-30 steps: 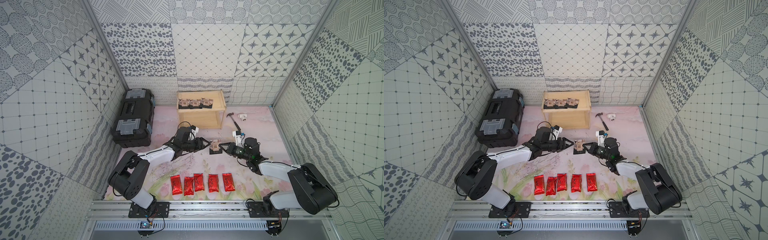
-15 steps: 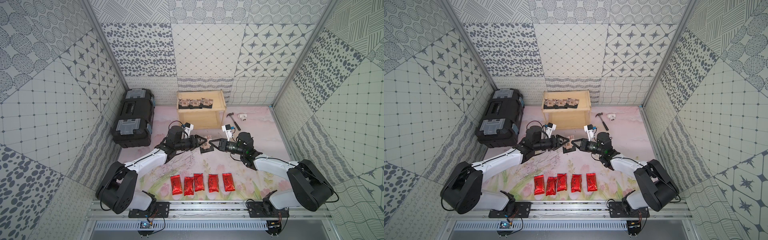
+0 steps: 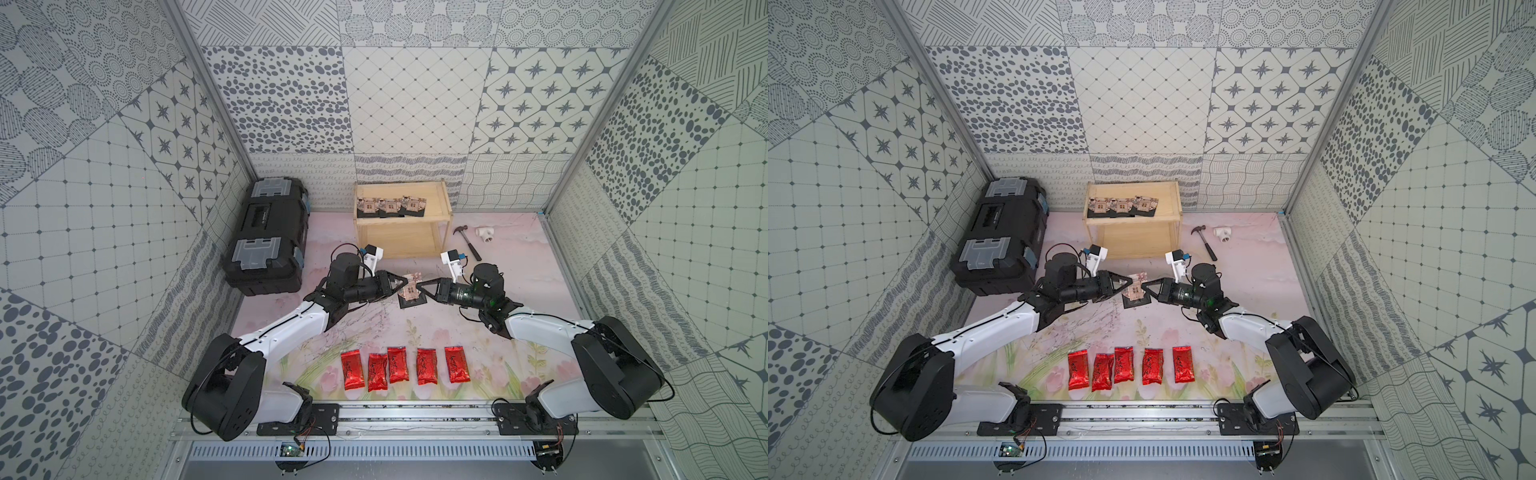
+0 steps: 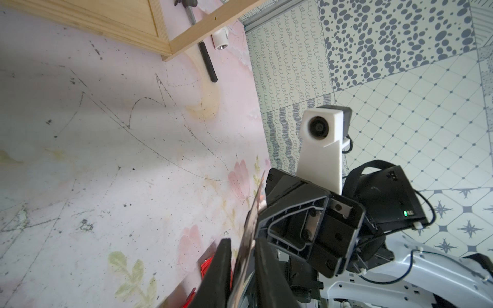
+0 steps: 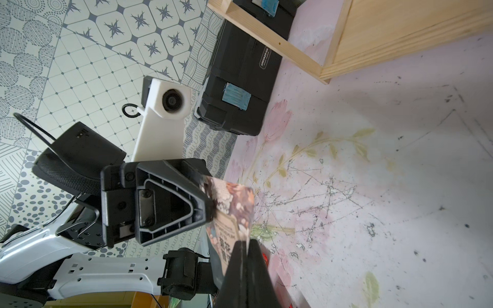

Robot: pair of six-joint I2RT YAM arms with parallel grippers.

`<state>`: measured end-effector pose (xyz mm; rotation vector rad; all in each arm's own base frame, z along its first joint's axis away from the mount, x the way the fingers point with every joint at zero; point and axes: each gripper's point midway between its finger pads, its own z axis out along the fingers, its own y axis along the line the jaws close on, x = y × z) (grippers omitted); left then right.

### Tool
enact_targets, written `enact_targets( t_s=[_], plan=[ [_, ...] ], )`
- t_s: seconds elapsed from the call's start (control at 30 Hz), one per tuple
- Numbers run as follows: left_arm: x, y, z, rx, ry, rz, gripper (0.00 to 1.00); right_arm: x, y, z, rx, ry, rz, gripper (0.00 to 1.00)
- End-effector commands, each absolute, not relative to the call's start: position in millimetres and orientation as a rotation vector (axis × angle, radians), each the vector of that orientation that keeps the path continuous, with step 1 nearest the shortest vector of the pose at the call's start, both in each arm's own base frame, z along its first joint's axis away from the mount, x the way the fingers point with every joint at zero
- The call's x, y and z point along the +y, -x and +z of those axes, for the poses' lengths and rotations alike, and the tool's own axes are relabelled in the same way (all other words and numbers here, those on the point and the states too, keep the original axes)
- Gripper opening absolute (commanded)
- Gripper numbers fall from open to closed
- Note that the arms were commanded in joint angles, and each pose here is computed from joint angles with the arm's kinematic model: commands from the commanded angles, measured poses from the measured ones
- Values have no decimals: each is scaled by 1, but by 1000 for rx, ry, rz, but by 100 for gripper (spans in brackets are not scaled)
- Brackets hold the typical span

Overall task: Place the tea bags on the shelf by color
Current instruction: Pick up the tea bag from the center of the board.

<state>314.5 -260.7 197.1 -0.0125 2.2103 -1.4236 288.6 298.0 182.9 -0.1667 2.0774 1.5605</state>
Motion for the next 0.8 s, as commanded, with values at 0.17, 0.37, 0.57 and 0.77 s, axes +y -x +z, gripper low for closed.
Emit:
enact_targets(
  t_s=[0.17, 0.37, 0.57, 0.77],
  plan=[
    [-255, -320, 205, 2191, 5, -1383, 1, 303, -296, 200, 2037, 222, 1535, 6],
    [-252, -326, 224, 2127, 52, -1418, 0, 293, -307, 241, 1918, 134, 1480, 25],
    [-246, -334, 258, 2003, 126, -1474, 0, 277, -303, 271, 1798, -35, 1392, 53],
    [-228, -349, 288, 1857, 250, -1523, 0, 252, -299, 289, 1662, -280, 1407, 69]
  ],
)
